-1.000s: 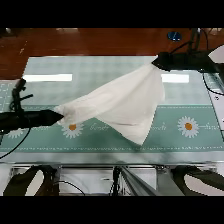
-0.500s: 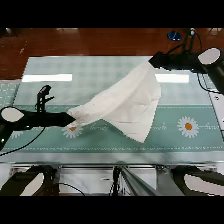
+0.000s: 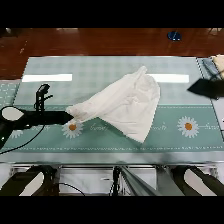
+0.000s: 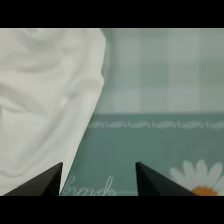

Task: Fold the shirts.

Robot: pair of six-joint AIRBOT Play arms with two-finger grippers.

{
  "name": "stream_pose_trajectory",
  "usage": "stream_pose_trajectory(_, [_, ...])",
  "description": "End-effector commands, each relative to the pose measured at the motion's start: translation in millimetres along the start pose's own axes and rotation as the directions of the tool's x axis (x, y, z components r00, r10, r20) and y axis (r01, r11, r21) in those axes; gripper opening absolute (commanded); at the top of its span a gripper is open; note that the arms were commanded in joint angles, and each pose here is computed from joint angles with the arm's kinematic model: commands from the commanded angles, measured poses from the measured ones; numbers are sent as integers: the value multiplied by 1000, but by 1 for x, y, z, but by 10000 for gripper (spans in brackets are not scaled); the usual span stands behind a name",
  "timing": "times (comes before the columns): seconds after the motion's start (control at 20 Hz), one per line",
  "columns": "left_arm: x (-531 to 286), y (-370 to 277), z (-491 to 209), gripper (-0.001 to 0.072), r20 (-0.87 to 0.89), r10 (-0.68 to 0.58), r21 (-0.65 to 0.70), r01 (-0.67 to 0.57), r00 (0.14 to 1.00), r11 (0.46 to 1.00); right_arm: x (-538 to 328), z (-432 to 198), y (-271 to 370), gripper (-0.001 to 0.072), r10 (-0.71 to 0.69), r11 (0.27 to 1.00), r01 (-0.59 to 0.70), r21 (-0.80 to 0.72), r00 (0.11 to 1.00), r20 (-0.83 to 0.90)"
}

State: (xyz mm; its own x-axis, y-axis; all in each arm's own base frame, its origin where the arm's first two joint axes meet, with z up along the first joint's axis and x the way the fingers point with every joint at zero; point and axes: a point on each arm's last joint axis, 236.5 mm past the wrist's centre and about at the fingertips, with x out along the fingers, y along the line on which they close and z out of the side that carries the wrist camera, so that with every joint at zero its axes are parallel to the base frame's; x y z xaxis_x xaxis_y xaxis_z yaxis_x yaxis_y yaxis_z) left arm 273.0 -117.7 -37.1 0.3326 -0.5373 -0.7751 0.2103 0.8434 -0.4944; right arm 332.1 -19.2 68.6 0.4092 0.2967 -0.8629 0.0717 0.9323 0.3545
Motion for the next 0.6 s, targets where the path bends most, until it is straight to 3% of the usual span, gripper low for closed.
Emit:
stream_pose_trajectory(0.0, [0,1,0,40,2,3,40,-3,1000,999,30,-99,17,611,209,958,-179,224,971,-117])
stream_pose_trajectory(0.15, [0,1,0,40,2,3,40,-3,1000,999,62,-138,44,611,366,870,-305,386,926,-94])
stream_pose_trajectory(0.25, [0,2,0,40,1,4,42,-4,1000,999,74,-147,47,611,394,833,-325,448,916,-70])
stream_pose_trajectory(0.55, [0,2,0,40,1,4,64,-4,1000,998,107,-185,58,609,307,883,-203,423,932,-193])
